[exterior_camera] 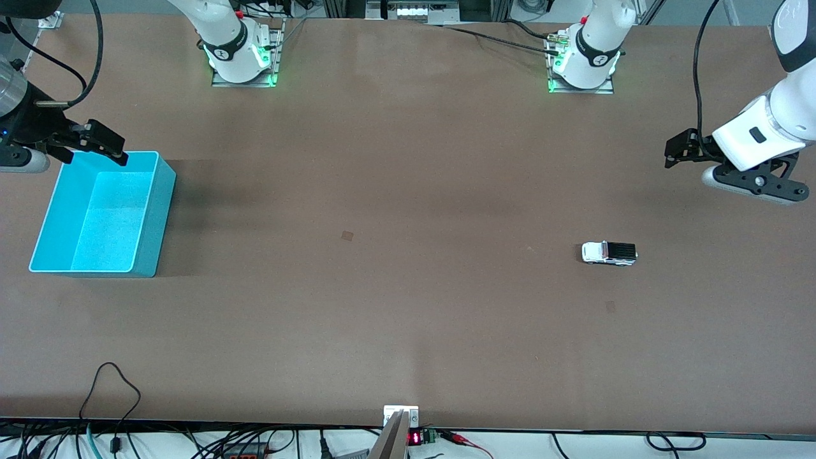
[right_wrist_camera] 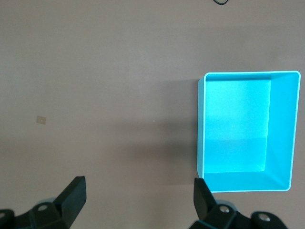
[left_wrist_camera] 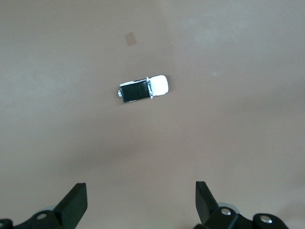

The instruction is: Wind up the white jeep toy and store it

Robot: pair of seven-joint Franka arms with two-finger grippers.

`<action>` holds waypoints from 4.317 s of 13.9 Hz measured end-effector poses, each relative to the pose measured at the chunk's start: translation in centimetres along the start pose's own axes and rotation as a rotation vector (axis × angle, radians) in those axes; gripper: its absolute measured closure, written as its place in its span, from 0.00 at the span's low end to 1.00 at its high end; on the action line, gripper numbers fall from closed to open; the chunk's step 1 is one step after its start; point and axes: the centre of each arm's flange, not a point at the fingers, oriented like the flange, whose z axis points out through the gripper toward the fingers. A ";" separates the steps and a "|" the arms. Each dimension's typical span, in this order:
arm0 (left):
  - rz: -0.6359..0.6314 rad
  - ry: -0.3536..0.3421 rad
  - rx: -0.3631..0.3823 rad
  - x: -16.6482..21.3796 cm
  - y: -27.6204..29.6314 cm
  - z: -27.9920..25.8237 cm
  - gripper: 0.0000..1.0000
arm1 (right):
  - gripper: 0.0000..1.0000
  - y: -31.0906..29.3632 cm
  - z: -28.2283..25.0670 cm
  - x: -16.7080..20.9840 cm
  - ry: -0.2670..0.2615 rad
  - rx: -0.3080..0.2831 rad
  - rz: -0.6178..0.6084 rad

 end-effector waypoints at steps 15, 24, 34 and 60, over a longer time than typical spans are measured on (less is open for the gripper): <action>0.977 -0.032 0.020 5.5 -3.5 18.9 0.00 | 0.00 -0.1 0.0 0.0 0.000 0.000 -0.002; 1.220 0.050 0.109 6.3 -2.9 28.2 0.00 | 0.00 -0.1 0.0 0.0 0.000 0.000 -0.003; 1.214 0.086 0.103 6.6 -4.1 34.2 0.00 | 0.00 -0.2 0.0 0.0 0.000 0.000 -0.004; 1.117 0.162 0.073 -0.8 -20.5 36.3 0.49 | 0.00 -0.2 0.0 0.0 0.000 0.000 -0.005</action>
